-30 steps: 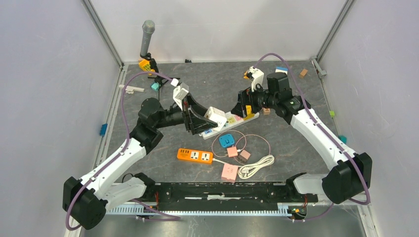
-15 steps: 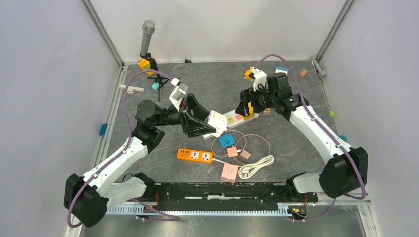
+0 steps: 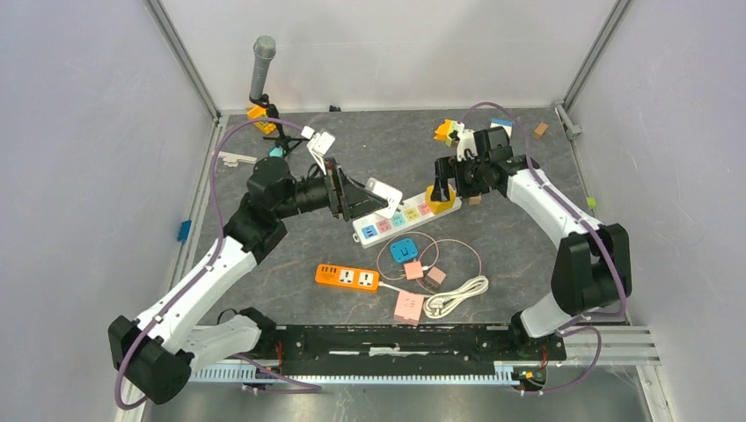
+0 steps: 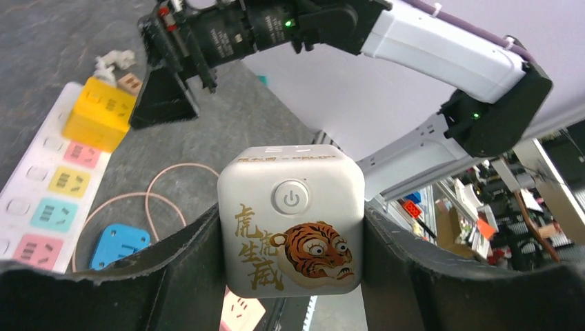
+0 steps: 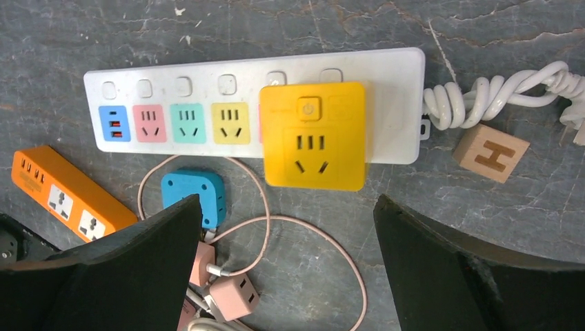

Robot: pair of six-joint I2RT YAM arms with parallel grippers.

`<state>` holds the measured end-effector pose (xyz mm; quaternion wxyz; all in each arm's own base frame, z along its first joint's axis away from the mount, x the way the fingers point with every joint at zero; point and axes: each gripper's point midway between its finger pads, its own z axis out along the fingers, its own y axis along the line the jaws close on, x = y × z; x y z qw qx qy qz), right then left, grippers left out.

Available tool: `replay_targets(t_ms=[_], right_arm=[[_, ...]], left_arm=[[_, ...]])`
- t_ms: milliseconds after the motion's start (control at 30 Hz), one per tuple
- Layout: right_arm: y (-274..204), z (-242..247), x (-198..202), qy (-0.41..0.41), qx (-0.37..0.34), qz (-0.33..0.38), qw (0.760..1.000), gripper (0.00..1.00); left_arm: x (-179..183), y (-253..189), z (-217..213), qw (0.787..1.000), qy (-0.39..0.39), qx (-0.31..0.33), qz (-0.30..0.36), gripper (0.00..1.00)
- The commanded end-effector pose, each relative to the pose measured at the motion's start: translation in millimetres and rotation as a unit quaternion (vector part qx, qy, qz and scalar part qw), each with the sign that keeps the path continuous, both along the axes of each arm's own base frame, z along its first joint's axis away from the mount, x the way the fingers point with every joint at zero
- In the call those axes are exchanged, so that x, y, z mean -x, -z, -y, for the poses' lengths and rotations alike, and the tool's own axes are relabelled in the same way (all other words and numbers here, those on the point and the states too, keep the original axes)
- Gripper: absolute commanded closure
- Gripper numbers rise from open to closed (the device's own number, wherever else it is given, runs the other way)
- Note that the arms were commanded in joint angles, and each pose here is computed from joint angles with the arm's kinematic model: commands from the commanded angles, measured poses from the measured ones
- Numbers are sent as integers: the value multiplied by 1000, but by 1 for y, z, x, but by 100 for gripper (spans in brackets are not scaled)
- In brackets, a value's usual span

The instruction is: Insert the plug

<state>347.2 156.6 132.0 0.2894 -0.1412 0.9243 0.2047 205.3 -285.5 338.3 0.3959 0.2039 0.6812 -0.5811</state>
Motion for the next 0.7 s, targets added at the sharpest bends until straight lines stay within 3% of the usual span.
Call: replay_targets(t_ms=[0, 133, 233, 433, 667], right_arm=[[-12, -1, -21, 3, -23, 3, 1000, 2], [-5, -9, -28, -5, -42, -14, 999, 2], [3, -15, -28, -12, -57, -30, 998, 2], [15, -11, -42, -15, -39, -31, 999, 2], [15, -22, -34, -24, -73, -51, 996, 4]], left_arm=[[-19, 18, -11, 994, -73, -52, -67, 98], [-34, 53, -26, 974, -139, -123, -134, 98], [-33, 74, -31, 962, -140, -171, -158, 98], [-31, 99, -34, 951, -129, -215, -179, 98], [-47, 121, -64, 922, -218, -269, -172, 98]])
